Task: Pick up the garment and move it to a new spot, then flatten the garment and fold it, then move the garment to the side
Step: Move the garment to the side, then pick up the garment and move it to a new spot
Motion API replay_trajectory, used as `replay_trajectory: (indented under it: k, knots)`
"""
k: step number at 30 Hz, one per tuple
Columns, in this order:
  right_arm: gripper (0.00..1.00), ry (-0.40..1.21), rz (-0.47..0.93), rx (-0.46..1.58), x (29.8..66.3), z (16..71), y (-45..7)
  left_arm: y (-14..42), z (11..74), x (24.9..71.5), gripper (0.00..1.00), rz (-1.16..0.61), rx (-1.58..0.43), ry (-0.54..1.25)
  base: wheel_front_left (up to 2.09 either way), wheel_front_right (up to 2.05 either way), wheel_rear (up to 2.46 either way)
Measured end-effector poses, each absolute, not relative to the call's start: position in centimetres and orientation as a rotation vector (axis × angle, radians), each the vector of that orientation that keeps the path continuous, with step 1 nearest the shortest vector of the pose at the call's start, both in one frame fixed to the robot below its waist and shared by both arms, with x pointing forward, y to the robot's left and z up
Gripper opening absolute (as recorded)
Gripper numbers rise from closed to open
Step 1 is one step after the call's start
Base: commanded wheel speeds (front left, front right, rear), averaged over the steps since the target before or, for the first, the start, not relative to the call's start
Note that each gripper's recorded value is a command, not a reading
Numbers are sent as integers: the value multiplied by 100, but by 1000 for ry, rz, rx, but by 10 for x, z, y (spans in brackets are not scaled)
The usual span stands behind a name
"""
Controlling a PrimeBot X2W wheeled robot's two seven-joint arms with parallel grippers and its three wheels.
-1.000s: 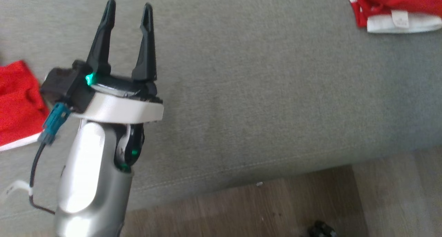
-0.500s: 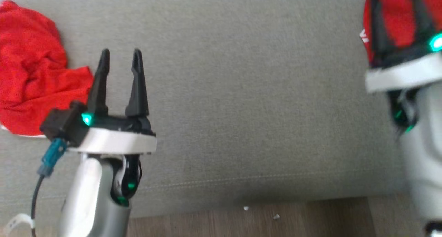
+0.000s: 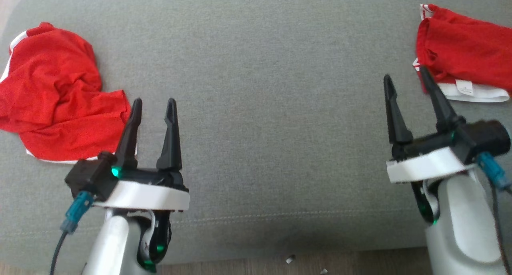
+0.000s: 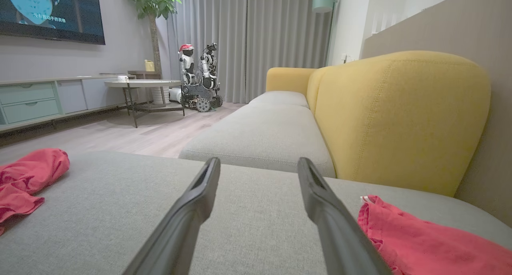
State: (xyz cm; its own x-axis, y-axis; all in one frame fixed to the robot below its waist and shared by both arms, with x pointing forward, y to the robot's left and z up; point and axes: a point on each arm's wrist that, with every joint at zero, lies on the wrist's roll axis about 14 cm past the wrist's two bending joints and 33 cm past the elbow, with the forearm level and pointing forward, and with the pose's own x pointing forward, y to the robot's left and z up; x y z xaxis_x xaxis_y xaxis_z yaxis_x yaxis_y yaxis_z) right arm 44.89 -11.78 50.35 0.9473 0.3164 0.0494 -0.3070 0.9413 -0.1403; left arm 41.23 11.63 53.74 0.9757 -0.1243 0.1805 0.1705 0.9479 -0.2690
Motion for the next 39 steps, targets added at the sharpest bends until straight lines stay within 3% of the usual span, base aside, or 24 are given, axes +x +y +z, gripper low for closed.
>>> replay_trajectory:
  k: [10,29,39]
  knots:
    - [100,-58,292,-123,434,497,-116,116,535,410,100,-153,-272,-156,0,0,0]
    - [100,-53,298,-92,440,493,-110,128,530,409,100,-116,-269,-147,0,0,0]
    - [100,-49,431,-80,448,485,-64,168,539,400,100,10,-272,-178,0,0,0]
